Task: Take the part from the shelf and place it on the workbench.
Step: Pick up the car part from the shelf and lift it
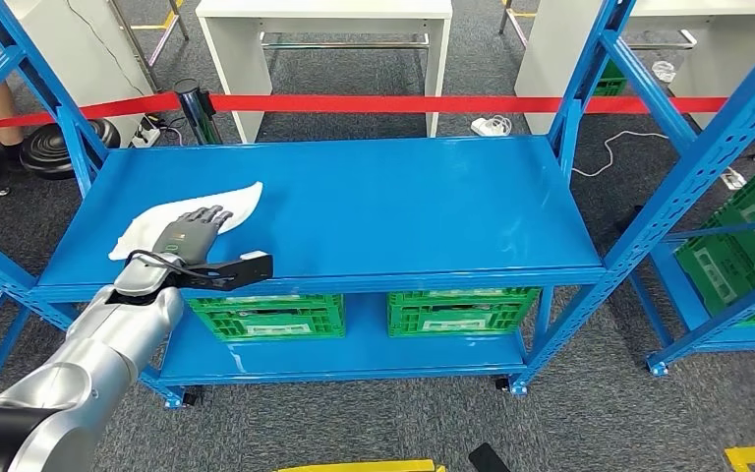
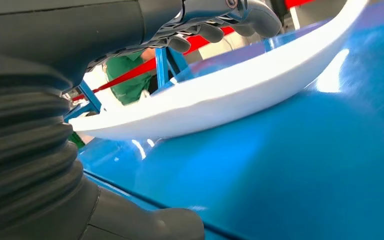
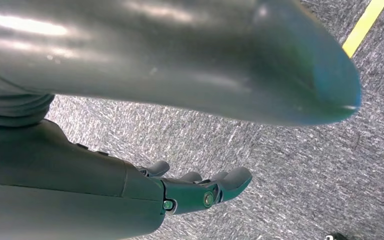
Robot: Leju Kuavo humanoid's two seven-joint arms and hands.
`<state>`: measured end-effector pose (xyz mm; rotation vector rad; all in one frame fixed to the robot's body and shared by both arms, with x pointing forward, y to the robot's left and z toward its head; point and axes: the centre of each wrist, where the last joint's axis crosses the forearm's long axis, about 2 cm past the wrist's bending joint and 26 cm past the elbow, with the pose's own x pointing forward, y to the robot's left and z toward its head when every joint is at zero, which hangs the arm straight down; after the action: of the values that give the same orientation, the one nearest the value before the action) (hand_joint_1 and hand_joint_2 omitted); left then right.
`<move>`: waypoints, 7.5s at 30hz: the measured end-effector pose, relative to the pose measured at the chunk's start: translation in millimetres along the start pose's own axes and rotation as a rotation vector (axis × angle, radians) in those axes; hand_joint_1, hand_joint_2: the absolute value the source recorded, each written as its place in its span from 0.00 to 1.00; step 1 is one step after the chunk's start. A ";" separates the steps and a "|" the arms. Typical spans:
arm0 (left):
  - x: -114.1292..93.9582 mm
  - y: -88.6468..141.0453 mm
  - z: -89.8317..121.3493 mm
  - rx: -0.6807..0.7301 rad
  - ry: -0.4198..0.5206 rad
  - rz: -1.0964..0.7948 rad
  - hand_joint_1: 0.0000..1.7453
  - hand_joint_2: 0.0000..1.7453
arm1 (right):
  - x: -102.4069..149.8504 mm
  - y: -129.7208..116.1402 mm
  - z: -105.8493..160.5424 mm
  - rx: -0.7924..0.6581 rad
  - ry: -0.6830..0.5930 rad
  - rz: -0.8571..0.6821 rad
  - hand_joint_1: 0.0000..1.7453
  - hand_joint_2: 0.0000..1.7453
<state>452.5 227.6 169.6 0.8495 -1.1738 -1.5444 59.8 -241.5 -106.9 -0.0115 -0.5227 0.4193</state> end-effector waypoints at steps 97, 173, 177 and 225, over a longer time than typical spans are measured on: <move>-17.9 -13.8 6.4 0.063 0.177 0.135 0.00 0.00 | -1.9 4.0 1.3 0.004 0.014 -0.011 0.00 0.00; -15.1 -39.6 12.2 -0.015 0.112 0.302 0.00 0.00 | -1.7 1.2 0.8 -0.025 0.023 -0.027 0.00 0.00; -14.5 -38.9 11.9 -0.009 0.107 0.300 0.00 0.00 | -1.9 1.1 0.9 -0.029 0.022 -0.026 0.00 0.00; -5.6 -31.3 9.3 0.120 0.005 0.096 0.00 1.00 | -2.7 1.6 1.3 -0.047 0.008 -0.017 0.00 0.00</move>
<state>436.6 237.2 142.2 0.8623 -1.2952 -1.4040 56.5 -241.2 -107.2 -0.0537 -0.5245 0.3904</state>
